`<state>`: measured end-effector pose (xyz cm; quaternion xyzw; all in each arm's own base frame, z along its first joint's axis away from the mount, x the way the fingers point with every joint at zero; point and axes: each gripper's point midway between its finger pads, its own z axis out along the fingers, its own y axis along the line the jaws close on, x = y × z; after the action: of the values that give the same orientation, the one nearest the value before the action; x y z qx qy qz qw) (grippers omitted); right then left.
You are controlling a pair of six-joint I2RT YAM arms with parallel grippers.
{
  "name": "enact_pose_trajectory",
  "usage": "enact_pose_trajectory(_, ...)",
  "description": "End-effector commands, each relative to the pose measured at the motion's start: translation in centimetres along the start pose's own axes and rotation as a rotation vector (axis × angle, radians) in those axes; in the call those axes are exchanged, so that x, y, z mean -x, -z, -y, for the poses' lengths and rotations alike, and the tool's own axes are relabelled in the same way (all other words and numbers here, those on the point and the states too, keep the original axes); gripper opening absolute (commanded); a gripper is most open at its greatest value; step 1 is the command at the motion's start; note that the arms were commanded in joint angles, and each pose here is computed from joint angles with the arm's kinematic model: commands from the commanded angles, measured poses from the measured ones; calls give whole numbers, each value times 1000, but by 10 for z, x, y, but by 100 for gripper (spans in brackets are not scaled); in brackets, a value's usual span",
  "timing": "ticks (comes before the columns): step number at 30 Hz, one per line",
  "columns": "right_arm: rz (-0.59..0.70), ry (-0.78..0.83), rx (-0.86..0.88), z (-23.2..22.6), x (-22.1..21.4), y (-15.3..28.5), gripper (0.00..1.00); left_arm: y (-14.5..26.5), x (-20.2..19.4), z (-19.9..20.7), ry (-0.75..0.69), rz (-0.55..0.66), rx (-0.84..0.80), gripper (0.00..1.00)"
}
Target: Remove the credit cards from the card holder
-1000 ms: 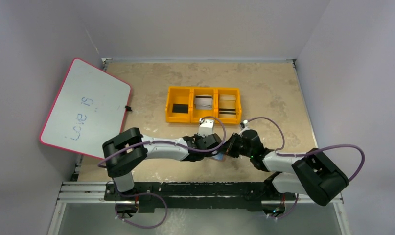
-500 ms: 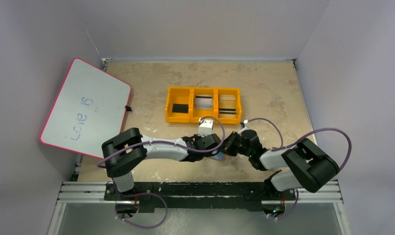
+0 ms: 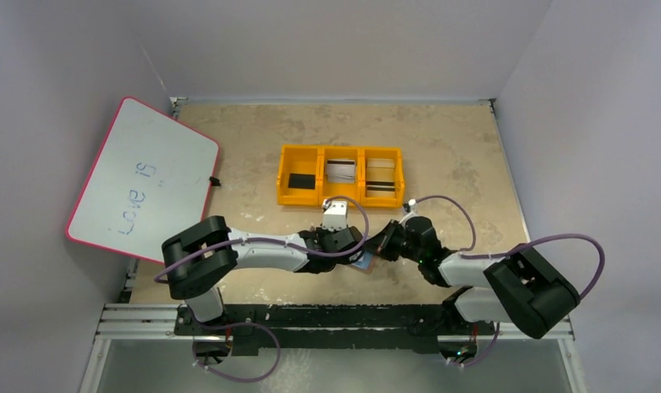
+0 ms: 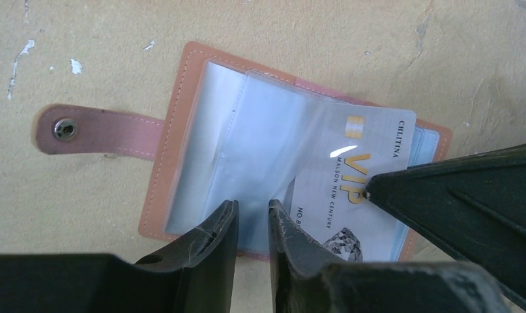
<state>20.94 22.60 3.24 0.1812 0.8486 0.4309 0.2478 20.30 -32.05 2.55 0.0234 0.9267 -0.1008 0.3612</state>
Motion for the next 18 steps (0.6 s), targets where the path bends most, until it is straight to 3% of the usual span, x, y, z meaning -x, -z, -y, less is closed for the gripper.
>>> enact_pose_trajectory(1,-8,42,-48,8,2,0,0,3,18,-15,11,58,96,23)
enact_pose_trajectory(7,75,43,-101,12,16,13,0,11,36,-17,14,107,136,27)
enact_pose_trajectory(11,139,70,-150,14,29,23,0,15,39,-17,30,120,108,38)
enact_pose_trajectory(18,145,88,-158,12,32,25,0,9,36,-9,-5,99,96,42)
